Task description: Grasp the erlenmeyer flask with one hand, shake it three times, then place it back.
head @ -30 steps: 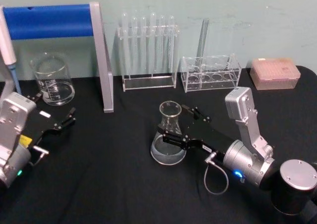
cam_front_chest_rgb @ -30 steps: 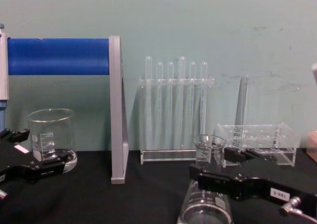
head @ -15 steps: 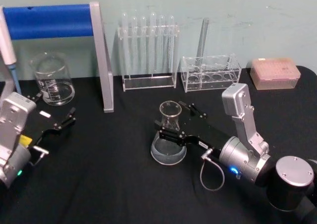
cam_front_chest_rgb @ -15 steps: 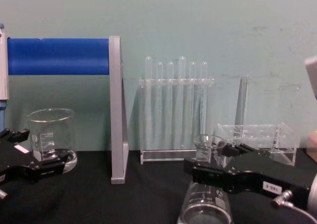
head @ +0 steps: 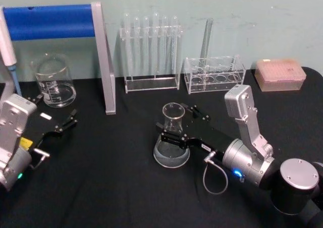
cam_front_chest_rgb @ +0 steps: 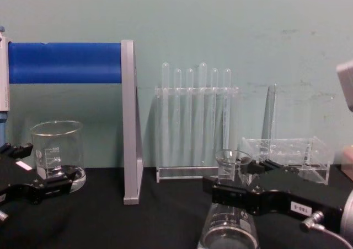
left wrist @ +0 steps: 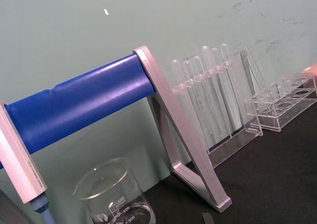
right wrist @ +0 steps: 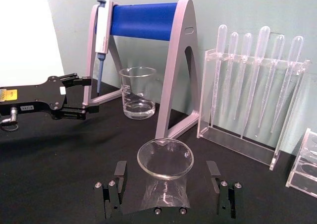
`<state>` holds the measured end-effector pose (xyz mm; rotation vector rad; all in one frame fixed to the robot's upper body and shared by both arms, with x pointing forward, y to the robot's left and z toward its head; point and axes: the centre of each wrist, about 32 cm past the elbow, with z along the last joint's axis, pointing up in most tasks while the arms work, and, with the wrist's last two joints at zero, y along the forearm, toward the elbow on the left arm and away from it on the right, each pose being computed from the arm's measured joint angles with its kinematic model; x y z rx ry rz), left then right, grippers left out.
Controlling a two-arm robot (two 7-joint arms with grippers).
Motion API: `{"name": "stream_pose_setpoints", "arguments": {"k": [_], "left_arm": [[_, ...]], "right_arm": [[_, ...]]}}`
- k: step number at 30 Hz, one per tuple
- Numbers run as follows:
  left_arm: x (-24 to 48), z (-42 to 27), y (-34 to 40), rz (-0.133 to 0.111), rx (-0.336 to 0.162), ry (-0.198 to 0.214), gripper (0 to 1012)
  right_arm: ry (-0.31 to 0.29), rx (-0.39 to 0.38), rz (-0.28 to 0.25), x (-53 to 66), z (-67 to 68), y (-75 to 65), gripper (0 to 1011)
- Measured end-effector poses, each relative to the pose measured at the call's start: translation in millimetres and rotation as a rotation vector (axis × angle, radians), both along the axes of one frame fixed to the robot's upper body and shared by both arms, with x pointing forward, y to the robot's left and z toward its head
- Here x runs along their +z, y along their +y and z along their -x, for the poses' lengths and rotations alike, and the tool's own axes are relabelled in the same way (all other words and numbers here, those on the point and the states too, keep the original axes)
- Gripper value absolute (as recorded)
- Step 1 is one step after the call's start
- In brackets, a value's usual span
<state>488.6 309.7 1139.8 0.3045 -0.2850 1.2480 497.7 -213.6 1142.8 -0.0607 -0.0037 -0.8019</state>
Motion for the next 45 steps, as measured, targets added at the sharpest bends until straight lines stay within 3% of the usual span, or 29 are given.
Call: {"name": "stream_pose_setpoints", "arguments": {"k": [5, 11, 20, 24, 35, 45], "left_arm": [[0.0, 0.0, 0.0, 0.000, 0.000, 0.000, 1001], [0.0, 0.0, 0.0, 0.000, 0.000, 0.000, 1001], [0.0, 0.0, 0.0, 0.000, 0.000, 0.000, 1001], [0.0, 0.0, 0.0, 0.000, 0.000, 0.000, 1001], [0.0, 0.0, 0.0, 0.000, 0.000, 0.000, 1001], [0.0, 0.0, 0.0, 0.000, 0.000, 0.000, 1001]], "right_arm": [[0.000, 0.000, 0.000, 0.1, 0.0, -0.2, 977], [0.000, -0.001, 0.000, 0.1, 0.1, -0.2, 846], [0.000, -0.001, 0.000, -0.1, 0.2, -0.2, 541], [0.000, -0.001, 0.000, -0.1, 0.2, -0.2, 453], [0.001, -0.003, 0.000, 1.0, 0.5, -0.7, 453], [-0.023, -0.042, -0.018, 33.6, 3.4, -3.5, 453]]}}
